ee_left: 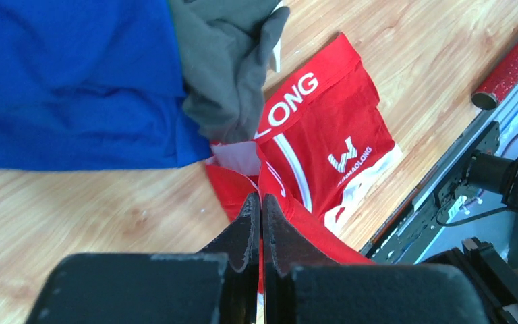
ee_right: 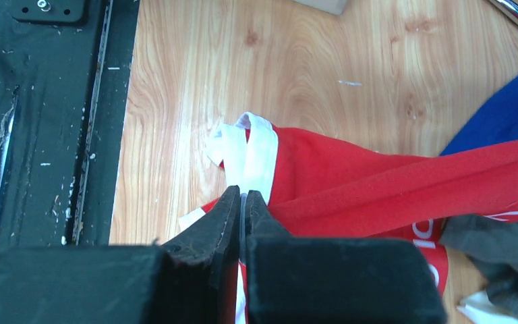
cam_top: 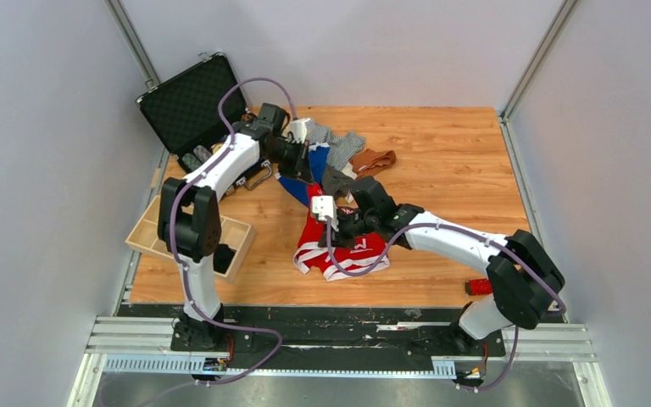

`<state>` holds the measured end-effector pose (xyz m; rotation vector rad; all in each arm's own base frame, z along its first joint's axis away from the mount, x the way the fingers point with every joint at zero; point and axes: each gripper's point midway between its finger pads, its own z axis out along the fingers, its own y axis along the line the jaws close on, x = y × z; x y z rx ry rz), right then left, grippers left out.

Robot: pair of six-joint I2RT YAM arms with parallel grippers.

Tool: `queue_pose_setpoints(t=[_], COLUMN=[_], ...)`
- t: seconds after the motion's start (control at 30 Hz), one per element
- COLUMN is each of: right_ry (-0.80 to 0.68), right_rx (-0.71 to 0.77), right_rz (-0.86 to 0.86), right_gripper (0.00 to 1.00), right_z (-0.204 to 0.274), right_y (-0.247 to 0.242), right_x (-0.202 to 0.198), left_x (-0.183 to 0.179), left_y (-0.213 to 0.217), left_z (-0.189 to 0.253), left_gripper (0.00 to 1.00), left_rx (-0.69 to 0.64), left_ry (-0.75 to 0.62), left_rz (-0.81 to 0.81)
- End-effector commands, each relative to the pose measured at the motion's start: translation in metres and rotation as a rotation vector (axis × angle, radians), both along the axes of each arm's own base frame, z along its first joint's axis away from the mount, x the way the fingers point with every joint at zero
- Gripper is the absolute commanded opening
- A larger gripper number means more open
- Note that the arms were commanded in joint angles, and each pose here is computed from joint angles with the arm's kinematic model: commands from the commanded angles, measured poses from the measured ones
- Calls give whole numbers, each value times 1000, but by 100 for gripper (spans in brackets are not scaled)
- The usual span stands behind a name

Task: Roll the underwear
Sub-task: Fold the underwear at the center of the board.

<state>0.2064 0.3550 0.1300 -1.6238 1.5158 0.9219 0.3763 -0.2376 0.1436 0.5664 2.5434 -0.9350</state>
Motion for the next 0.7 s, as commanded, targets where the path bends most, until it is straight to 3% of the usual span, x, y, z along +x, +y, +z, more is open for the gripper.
queue_pose_setpoints(t=[0.0,0.43,0.67], right_ry=[-5,-21,-11], right_rx=[79,48,11], right_rz=[11,-101,-139], right_gripper=[0,0,0], right_z=[21,-2,-17], right_y=[-8,-68,-87], right_x=[-9,-6,-5], left_x=[13,22,21], left_y=[-36,-94,-115], left_z=[8,-29,-38], left_gripper=[0,0,0], left_rx=[-33,98,106], left_ry=[-44,-75,-76], left_rz=[-52,-53,-74])
